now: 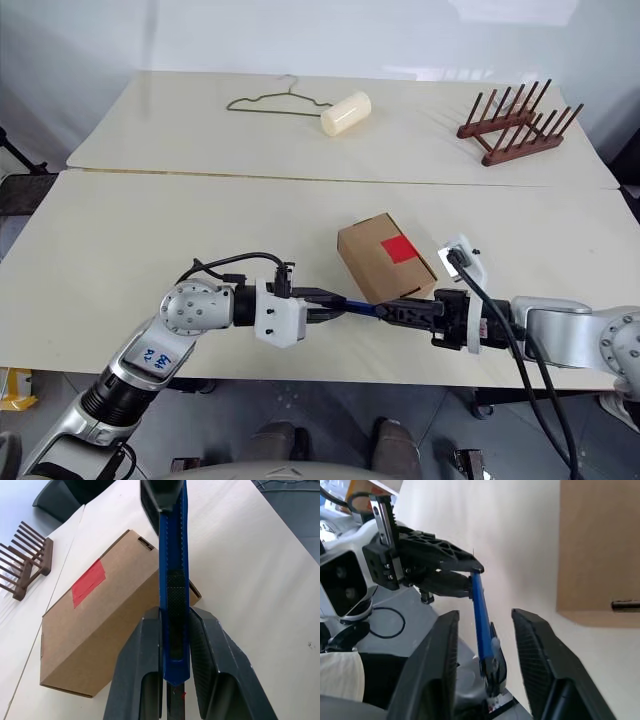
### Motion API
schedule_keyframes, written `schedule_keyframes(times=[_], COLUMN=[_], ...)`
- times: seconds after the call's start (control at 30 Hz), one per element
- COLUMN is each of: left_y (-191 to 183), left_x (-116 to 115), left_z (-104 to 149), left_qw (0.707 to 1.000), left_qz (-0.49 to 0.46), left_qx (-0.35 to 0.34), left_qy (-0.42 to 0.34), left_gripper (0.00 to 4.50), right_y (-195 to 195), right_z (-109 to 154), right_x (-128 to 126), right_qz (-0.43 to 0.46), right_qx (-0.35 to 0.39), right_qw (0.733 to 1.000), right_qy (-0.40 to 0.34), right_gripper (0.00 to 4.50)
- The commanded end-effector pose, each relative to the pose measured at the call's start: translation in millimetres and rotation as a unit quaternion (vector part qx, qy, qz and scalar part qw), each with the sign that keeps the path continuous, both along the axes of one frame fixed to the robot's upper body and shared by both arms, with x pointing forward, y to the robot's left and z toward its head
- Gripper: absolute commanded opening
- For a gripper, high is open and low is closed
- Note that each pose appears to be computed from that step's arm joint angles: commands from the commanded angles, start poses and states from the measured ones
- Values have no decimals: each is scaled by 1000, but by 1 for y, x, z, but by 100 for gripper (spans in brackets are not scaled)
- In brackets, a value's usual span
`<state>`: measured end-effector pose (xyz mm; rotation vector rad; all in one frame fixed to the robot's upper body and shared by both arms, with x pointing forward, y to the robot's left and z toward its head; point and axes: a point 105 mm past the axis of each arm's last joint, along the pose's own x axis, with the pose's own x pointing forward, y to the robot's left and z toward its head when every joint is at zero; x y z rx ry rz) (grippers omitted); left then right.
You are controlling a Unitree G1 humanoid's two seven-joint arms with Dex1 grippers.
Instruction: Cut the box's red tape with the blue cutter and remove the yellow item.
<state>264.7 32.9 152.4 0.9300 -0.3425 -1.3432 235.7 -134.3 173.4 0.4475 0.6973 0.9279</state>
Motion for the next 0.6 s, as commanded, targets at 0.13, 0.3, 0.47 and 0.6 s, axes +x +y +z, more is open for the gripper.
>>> schedule_keyframes(times=[0.13,0.3,0.47,0.6], left_y=[-5,-5,-4,-3], left_x=[-5,-5,-6,-6], left_z=[6,5,5,5], left_qw=[1000,1000,1000,1000], left_qz=[-12,-13,-11,-9], left_qx=[-4,-1,2,3], left_qy=[-10,-9,-6,-5], left_gripper=[46,46,46,46], right_y=[5,8,9,10], right_z=[3,4,-1,-2], right_x=[4,7,4,3], right_qz=[-1,-2,8,10], right_qx=[11,16,10,12], right_qw=[1000,1000,1000,1000], right_qy=[0,0,10,14], right_gripper=[188,188,188,188])
